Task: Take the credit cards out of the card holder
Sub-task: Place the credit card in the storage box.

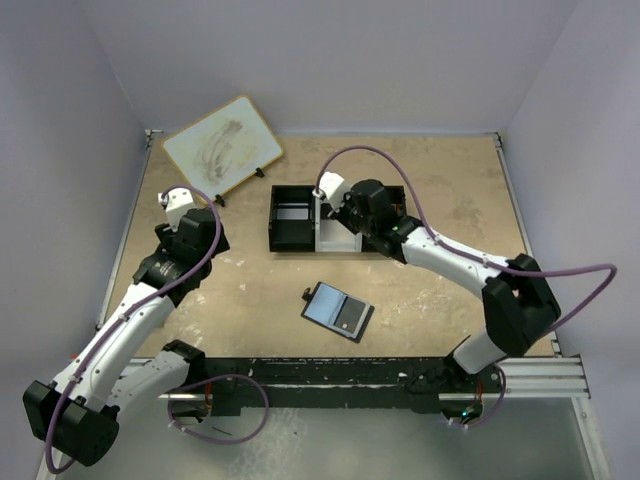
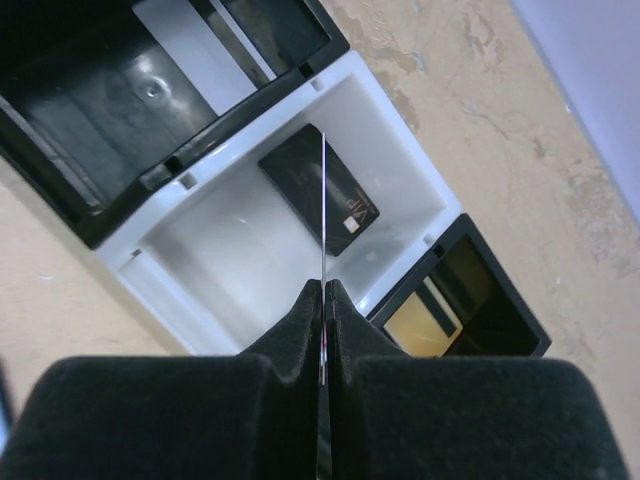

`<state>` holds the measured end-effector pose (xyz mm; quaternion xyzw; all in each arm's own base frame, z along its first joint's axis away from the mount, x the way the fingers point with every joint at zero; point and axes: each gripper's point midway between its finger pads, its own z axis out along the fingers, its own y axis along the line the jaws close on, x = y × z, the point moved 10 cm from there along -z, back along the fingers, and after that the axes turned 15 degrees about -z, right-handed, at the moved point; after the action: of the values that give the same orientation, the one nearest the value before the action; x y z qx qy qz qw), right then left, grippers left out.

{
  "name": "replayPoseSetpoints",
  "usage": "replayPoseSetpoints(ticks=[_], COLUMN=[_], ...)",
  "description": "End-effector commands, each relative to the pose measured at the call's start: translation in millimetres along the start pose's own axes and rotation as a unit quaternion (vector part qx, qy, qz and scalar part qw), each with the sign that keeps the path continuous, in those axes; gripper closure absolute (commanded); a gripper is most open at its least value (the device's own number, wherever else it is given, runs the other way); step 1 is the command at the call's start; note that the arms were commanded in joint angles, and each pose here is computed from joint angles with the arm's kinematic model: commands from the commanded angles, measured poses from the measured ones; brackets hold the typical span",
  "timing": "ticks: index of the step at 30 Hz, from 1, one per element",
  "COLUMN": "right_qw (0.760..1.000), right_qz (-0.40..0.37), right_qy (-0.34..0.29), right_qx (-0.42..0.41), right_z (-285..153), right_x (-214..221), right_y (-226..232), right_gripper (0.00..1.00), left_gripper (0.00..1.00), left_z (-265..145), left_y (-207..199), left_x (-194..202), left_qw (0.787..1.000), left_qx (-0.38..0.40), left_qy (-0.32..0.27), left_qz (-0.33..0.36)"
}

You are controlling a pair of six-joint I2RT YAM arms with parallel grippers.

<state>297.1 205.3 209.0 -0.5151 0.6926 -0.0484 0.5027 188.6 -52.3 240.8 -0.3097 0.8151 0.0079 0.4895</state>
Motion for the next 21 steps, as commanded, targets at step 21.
replayPoseSetpoints(ticks=[21], right_qw=[0.981], right_qz=[-0.177], right_qy=[0.076], right_qx=[-0.014], right_z=[91.7], right_x=[16.7], right_y=[-35.7], right_gripper=[1.0], left_gripper=[0.29], left_z=[-0.7], left_y=[1.9], left_x=[-9.9], left_qw=[0.999], left_qx=[-0.01], left_qy=[-0.04], left_qz=[-0.005])
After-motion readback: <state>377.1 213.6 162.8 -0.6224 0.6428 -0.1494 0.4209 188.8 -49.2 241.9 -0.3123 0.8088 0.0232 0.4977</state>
